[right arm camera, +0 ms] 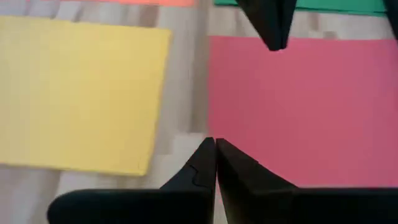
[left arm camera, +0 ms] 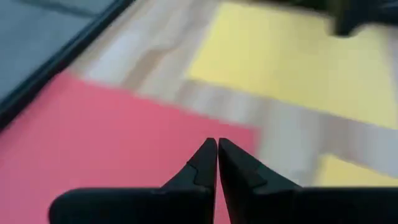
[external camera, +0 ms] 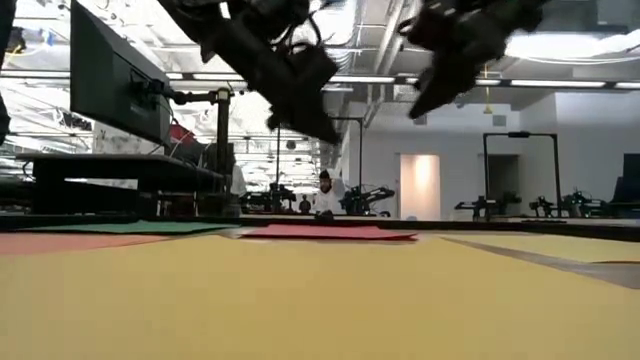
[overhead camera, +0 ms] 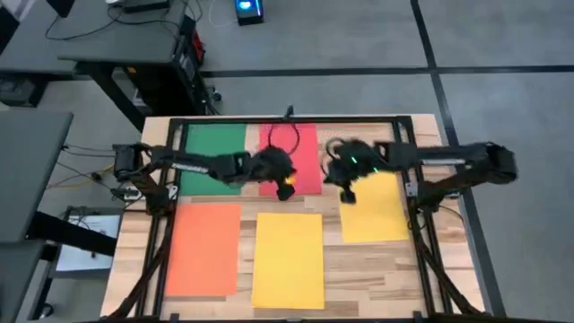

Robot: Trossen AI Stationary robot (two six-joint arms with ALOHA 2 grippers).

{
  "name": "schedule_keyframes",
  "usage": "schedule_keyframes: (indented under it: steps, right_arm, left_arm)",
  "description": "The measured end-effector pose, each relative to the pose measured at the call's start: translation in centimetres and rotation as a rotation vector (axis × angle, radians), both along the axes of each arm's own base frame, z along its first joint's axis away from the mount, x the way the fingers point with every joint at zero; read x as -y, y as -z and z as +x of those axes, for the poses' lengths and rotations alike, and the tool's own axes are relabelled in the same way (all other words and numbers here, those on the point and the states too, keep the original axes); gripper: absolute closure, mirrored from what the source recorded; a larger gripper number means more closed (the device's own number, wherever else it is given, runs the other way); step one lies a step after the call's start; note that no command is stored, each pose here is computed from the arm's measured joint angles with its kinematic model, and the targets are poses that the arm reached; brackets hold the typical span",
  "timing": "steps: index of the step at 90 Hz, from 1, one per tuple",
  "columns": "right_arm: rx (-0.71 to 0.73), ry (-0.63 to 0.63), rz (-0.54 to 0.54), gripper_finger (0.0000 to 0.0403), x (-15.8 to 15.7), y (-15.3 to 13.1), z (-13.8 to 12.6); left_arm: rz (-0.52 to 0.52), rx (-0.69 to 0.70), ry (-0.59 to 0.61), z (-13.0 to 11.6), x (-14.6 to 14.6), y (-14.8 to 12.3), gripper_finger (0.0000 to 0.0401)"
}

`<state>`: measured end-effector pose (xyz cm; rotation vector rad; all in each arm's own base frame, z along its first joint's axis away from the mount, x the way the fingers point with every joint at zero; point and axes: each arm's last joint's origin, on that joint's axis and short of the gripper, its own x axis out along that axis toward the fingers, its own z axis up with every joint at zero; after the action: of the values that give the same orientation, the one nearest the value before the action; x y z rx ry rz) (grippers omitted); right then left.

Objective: Organize paper
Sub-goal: Stack the yellow paper on top of the yellow paper

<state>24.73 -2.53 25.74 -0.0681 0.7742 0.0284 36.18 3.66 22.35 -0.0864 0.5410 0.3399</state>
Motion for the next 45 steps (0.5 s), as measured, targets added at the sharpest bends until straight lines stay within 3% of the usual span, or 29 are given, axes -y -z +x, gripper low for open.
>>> schedule_keyframes:
  steps: [20,45]
  right_arm:
    - [-0.071,0.017,0.034,0.0403,-7.2,2.9,-3.5]
    - [-0.260,0.095,0.179,0.0403,-12.6,6.3,-5.9]
  left_arm:
    - [0.003,0.080,0.161,2.1,6.1,2.2,0.0401]
    - [-0.020,0.119,0.267,2.8,10.7,4.2,0.0401]
